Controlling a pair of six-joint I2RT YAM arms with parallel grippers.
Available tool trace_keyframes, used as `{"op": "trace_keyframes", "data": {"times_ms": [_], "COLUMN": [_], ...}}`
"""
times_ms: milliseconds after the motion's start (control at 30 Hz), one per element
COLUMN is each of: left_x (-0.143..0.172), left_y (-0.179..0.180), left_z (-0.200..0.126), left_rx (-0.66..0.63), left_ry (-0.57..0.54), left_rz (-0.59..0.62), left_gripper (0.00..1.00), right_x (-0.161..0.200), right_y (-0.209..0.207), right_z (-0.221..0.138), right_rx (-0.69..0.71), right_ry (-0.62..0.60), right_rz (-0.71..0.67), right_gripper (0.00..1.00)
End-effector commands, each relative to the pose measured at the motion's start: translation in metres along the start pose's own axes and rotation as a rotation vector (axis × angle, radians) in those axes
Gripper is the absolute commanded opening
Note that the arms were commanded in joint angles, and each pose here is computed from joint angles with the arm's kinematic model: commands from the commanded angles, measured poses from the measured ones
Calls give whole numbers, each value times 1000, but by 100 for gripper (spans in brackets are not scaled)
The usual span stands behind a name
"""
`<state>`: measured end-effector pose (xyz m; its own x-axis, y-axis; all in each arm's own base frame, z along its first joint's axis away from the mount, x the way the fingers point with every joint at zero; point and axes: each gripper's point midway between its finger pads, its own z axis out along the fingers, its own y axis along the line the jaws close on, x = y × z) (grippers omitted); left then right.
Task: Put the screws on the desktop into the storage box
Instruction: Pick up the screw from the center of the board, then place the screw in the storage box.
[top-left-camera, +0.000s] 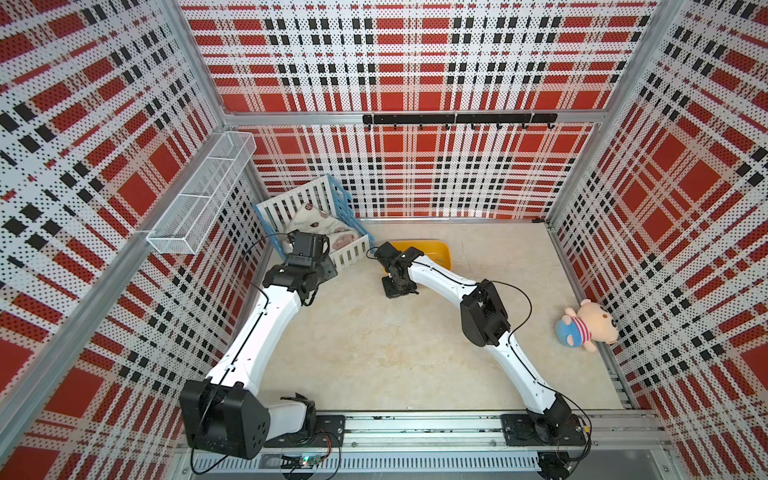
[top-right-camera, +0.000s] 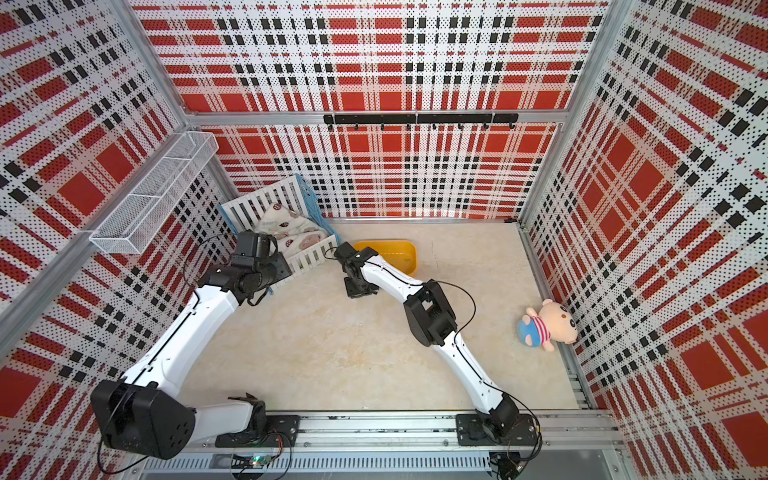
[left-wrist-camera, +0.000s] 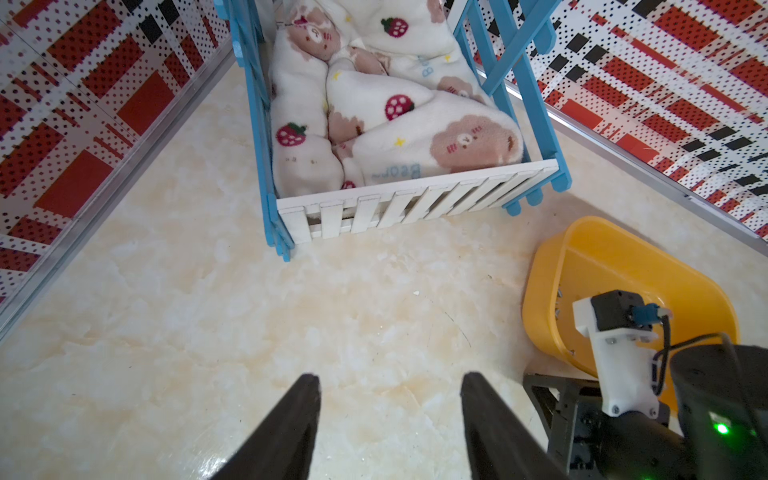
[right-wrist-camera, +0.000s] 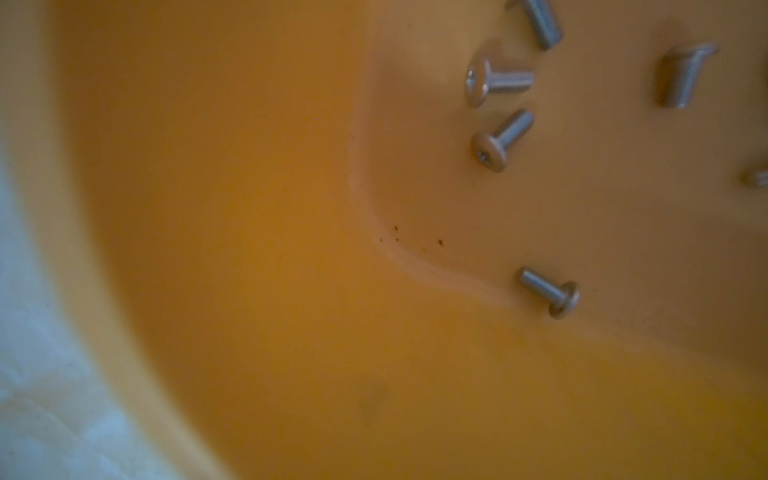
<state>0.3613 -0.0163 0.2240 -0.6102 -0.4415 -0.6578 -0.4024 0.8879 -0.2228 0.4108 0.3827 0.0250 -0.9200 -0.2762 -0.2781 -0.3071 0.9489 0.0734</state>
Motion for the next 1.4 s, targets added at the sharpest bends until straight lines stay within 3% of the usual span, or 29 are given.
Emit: {"op": "trace_keyframes", "data": {"times_ms": [0, 633, 867, 1000, 1367], "left_x": [-2, -4, -10, -10, -7], "left_y": [2, 2, -1, -1, 3], "left_z": [-3, -5, -9, -9, -10], "left_rx": [11, 16, 28, 28, 22], "left_ry": [-13, -16, -30, -30, -27], "left_rz": [1, -1, -5, -5, -1], "left_gripper": [60, 60, 60, 60, 60], "right_x": [9, 7, -19, -37, -65], "right_y": [-6, 8, -7, -32, -113], "right_z": [-3, -124, -176, -168, -87], "right_rx": [26, 6, 27, 51, 119], "right_ry": [22, -135, -237, -241, -162], "right_rz": [-5, -53, -39, 2, 146], "right_gripper": [0, 0, 0, 0, 0]}}
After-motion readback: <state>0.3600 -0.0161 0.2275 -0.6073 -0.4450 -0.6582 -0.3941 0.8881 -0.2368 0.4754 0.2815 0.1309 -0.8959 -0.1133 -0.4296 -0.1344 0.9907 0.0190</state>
